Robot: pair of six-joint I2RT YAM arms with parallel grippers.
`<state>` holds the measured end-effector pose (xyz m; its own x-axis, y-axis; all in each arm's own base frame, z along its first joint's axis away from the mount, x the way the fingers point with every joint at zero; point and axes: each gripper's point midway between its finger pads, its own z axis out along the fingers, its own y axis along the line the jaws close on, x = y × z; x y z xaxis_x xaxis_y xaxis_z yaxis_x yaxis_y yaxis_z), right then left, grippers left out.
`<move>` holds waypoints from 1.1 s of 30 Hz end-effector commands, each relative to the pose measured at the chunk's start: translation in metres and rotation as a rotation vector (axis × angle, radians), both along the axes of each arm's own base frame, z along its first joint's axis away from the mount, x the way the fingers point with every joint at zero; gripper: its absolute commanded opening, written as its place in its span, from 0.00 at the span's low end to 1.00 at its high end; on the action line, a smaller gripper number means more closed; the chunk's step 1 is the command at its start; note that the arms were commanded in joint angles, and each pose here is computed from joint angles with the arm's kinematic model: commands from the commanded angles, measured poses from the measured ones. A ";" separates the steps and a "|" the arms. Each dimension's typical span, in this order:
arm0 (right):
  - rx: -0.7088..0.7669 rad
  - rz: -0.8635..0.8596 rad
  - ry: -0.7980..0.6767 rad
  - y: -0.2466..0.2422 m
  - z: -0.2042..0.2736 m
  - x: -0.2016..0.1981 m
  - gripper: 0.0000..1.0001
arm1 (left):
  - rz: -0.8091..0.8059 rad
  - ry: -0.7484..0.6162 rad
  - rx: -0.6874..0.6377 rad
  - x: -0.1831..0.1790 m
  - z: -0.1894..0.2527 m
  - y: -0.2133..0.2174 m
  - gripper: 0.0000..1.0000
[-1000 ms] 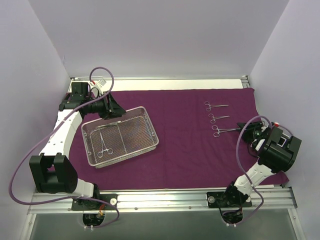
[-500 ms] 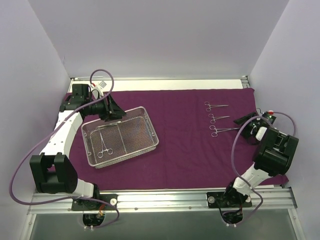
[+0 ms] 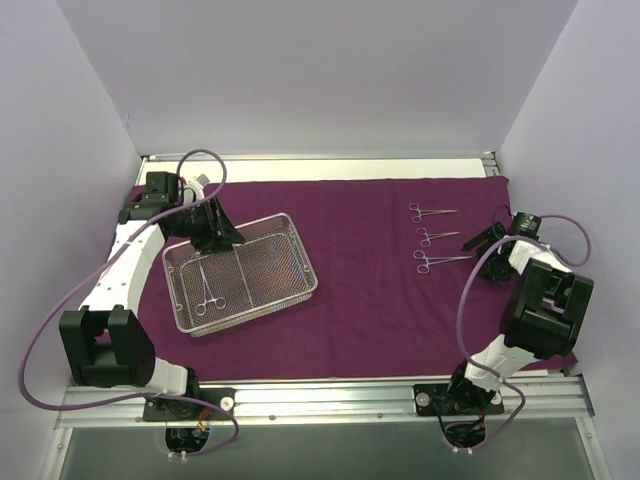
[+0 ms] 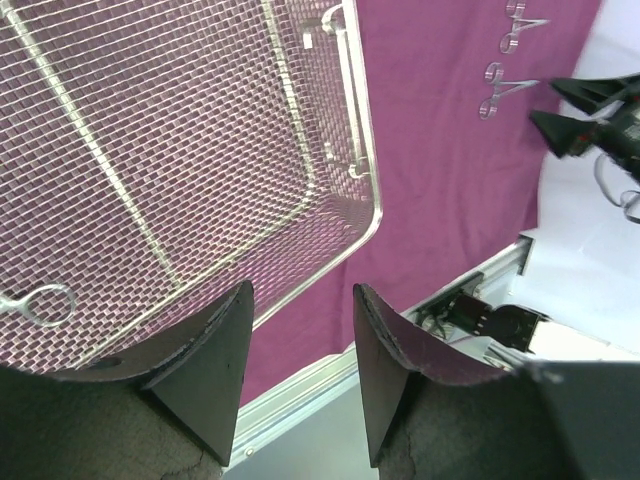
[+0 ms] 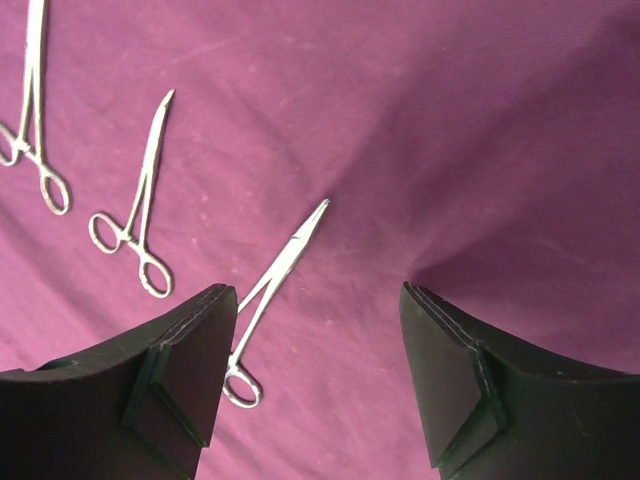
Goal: Open and lay out the surgical kit
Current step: Place the medical item in the surgical kit, then pick up the medical item from the container.
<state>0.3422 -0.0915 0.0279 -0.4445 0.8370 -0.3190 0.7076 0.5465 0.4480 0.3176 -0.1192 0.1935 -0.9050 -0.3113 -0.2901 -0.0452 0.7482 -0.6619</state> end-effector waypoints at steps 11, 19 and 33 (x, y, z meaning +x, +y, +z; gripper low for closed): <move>-0.188 0.379 -0.057 0.091 0.112 0.043 0.66 | 0.126 0.237 0.503 -0.021 -0.048 0.085 0.55; -0.101 0.594 -0.143 0.170 0.120 0.015 0.66 | 0.215 0.326 0.651 -0.018 -0.091 0.112 0.56; -0.104 0.649 -0.205 0.176 0.129 -0.017 0.66 | 0.282 0.344 0.766 0.014 -0.159 0.133 0.63</move>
